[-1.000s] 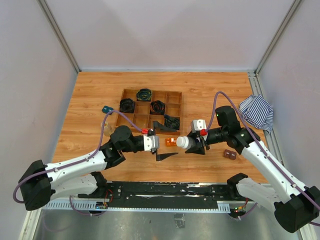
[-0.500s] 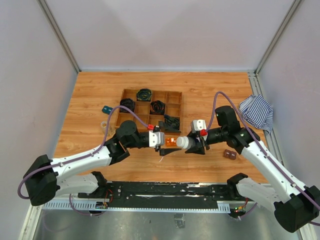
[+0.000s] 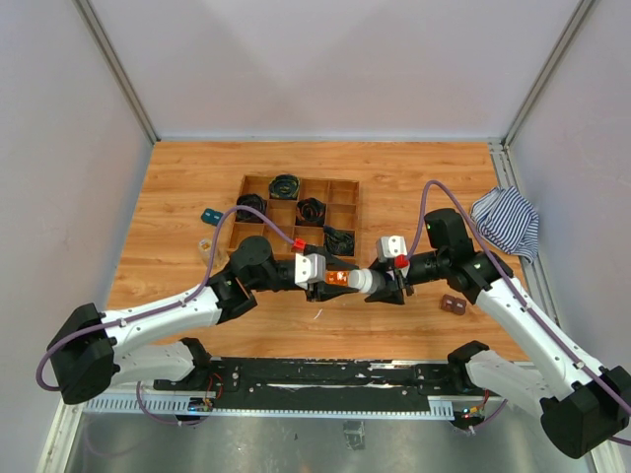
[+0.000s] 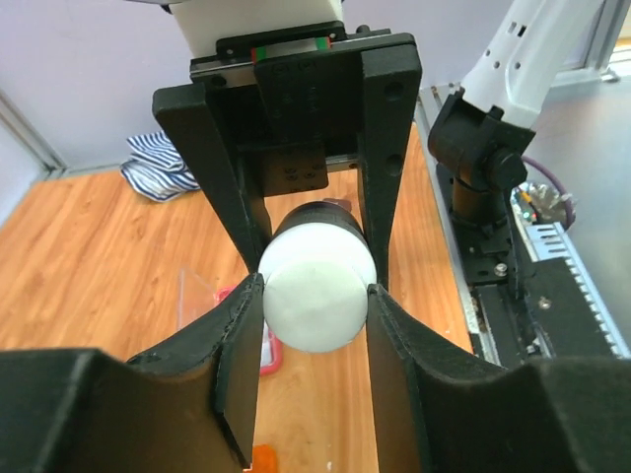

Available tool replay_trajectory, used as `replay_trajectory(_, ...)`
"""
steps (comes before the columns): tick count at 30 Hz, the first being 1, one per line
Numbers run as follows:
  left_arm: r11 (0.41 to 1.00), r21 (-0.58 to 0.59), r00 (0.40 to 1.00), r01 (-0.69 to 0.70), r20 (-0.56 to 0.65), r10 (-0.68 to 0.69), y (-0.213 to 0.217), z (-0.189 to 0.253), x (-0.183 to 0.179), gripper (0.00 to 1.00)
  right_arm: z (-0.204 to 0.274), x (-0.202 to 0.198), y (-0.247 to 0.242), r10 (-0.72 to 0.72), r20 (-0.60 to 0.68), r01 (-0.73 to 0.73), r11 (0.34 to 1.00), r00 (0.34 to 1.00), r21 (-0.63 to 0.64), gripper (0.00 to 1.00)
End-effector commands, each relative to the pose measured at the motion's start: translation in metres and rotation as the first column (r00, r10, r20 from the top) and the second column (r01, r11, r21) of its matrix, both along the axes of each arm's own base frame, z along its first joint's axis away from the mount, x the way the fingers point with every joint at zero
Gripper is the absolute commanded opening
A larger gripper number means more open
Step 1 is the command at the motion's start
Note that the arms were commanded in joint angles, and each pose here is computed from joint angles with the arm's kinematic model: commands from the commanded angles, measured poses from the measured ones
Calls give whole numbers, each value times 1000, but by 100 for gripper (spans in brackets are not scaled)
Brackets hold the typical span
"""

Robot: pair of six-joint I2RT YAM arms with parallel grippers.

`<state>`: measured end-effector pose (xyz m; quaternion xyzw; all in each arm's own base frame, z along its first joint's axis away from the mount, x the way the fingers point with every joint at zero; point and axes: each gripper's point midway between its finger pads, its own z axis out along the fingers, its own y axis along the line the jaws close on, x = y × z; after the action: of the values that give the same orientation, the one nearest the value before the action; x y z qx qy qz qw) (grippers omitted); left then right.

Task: Sort the pills into containers
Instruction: Unscrew the lid of the pill bottle.

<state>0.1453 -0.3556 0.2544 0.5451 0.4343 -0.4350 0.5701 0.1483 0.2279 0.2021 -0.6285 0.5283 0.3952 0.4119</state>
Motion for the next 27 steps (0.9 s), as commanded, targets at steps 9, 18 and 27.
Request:
replay_trajectory(9,962,-147,863,-232,-488,133,3,27,15,0,7,6,-3,-22,11,22,1000,1000,5,1)
replay_trajectory(18,901,-170,705,-399,-685,183,4,30,12,2,6,8,-3,-33,5,33,999,999,0,1)
replay_trajectory(27,907,-181,700,-379,-697,153,5,34,7,55,7,8,-4,-36,3,36,999,999,5,1)
